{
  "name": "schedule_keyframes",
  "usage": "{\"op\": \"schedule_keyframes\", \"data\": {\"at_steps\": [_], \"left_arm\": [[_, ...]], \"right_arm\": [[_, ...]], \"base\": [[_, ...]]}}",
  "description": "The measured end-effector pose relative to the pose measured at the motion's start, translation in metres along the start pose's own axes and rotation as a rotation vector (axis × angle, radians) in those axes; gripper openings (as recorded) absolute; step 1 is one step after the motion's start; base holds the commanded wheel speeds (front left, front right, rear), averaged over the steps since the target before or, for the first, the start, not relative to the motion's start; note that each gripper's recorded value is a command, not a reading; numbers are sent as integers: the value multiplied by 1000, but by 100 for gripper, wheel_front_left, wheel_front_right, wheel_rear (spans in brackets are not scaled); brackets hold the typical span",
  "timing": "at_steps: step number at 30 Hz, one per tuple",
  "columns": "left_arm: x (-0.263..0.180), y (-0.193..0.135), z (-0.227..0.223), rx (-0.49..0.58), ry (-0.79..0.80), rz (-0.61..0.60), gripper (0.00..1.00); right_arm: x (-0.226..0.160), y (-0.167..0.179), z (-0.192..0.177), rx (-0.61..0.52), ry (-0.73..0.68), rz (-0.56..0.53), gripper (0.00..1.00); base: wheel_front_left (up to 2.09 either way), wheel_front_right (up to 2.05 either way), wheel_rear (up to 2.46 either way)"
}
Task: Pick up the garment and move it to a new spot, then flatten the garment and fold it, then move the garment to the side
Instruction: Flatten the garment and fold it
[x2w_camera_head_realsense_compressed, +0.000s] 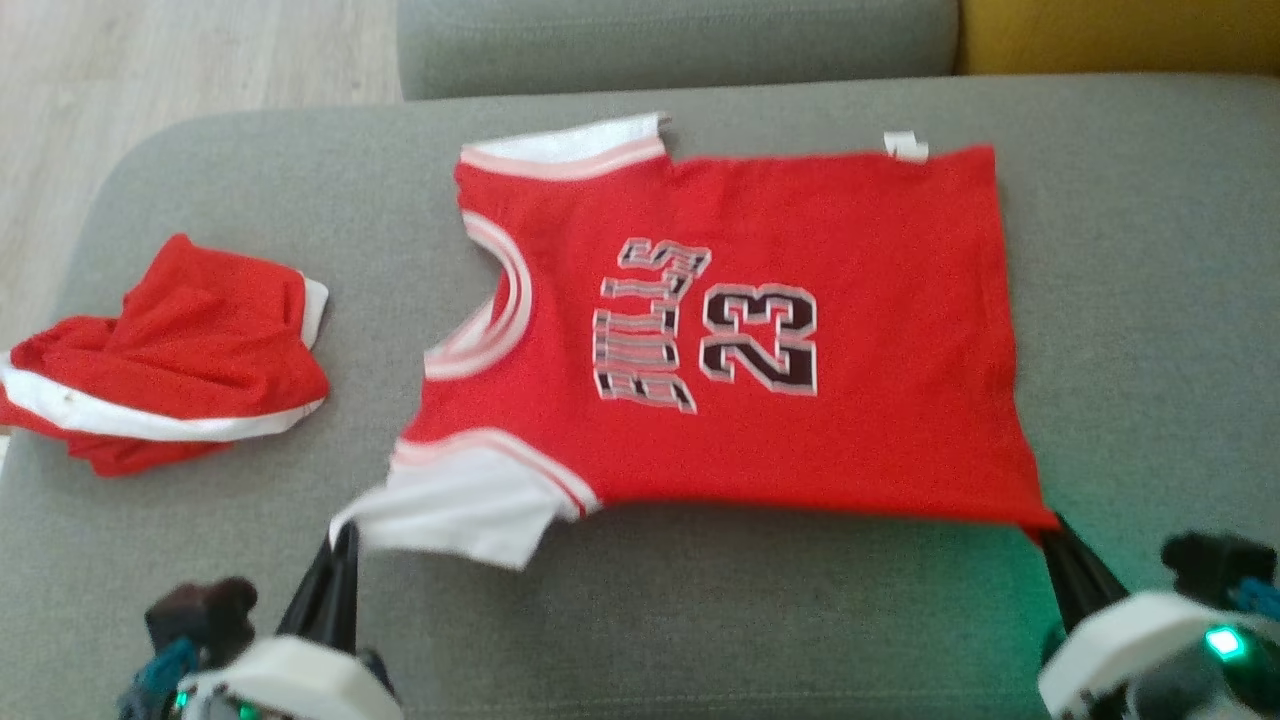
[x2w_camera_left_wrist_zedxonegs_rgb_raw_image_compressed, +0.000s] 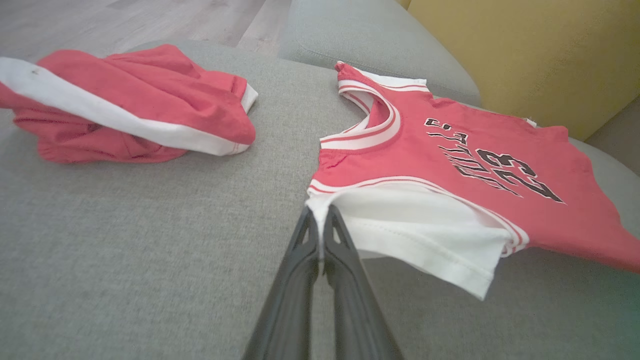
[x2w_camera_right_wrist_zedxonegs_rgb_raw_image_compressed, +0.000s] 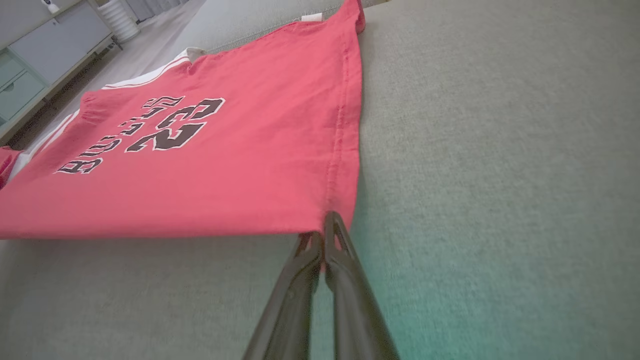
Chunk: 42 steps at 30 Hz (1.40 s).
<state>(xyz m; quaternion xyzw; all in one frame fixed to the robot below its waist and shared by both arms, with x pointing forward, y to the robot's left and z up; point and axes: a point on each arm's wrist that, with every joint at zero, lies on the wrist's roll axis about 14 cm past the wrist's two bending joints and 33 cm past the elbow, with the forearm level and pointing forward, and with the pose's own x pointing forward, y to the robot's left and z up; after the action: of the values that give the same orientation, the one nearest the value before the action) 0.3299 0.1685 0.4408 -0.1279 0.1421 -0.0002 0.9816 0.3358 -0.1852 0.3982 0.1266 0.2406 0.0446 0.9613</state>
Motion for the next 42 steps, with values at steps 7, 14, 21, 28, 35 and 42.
{"op": "schedule_keyframes", "data": {"at_steps": [7,14,21,28,35,42], "left_arm": [[-25,2,2,-3,47,33,0],[-22,3,-1,-2,99,37,0],[13,1,9,61,137,-24,0],[53,-5,19,125,157,-87,0],[93,-18,18,164,187,-154,0],[118,-25,16,166,167,-180,100]], "right_arm": [[-30,-2,-4,-13,66,-45,0],[-29,-4,-8,-20,130,-60,0],[-10,-8,-10,-29,203,-70,0],[16,-12,4,-47,201,-69,0],[43,-17,18,-76,180,-66,0],[59,-19,36,-96,82,-58,100]], "base": [[0,0,0],[0,0,0],[0,0,0],[0,0,0],[0,0,0],[0,0,0]]}}
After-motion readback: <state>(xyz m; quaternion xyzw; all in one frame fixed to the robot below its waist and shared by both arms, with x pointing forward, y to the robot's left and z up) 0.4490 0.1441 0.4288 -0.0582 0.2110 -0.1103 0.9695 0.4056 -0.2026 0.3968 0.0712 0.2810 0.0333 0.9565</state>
